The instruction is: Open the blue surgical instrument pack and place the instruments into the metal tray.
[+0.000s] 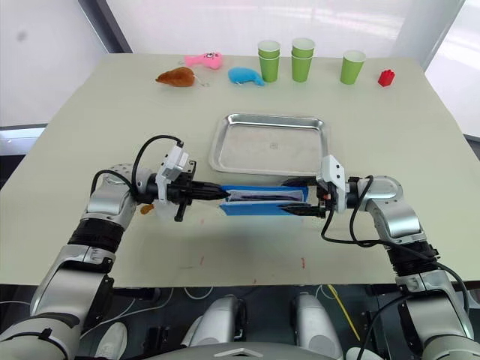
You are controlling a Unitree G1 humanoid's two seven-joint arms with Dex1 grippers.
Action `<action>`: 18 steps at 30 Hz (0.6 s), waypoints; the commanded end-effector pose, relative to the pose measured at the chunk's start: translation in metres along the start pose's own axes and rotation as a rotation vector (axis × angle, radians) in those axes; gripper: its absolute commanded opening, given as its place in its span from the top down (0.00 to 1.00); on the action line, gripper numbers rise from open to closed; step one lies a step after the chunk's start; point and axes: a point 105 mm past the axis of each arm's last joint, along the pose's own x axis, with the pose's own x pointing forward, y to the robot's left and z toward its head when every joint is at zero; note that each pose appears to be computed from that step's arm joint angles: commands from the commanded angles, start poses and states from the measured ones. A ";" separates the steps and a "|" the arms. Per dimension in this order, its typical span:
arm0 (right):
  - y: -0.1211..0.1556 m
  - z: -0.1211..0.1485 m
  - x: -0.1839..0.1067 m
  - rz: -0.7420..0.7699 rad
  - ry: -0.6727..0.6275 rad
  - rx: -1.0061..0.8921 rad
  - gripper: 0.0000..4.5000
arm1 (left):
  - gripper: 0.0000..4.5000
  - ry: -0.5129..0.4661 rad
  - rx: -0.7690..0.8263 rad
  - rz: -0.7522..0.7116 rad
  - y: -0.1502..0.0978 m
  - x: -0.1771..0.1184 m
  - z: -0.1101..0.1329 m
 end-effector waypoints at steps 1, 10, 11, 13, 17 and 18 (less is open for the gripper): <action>0.000 0.008 -0.003 -0.011 -0.020 -0.046 0.01 | 1.00 -0.009 0.040 -0.026 -0.001 -0.003 0.007; 0.004 0.034 -0.014 -0.046 -0.101 -0.023 0.01 | 1.00 -0.005 0.051 -0.011 0.002 -0.003 0.005; 0.007 0.043 -0.016 -0.044 -0.149 0.020 0.01 | 1.00 -0.004 0.051 -0.012 0.003 -0.003 0.004; 0.013 0.058 -0.019 -0.035 -0.222 0.085 0.01 | 1.00 -0.002 0.052 -0.017 0.003 -0.001 0.004; 0.023 0.075 -0.023 -0.015 -0.276 0.171 0.01 | 1.00 0.001 0.052 -0.035 0.002 0.002 0.002; 0.023 0.076 -0.023 -0.024 -0.283 0.184 0.01 | 1.00 0.001 0.052 -0.037 0.002 0.003 0.002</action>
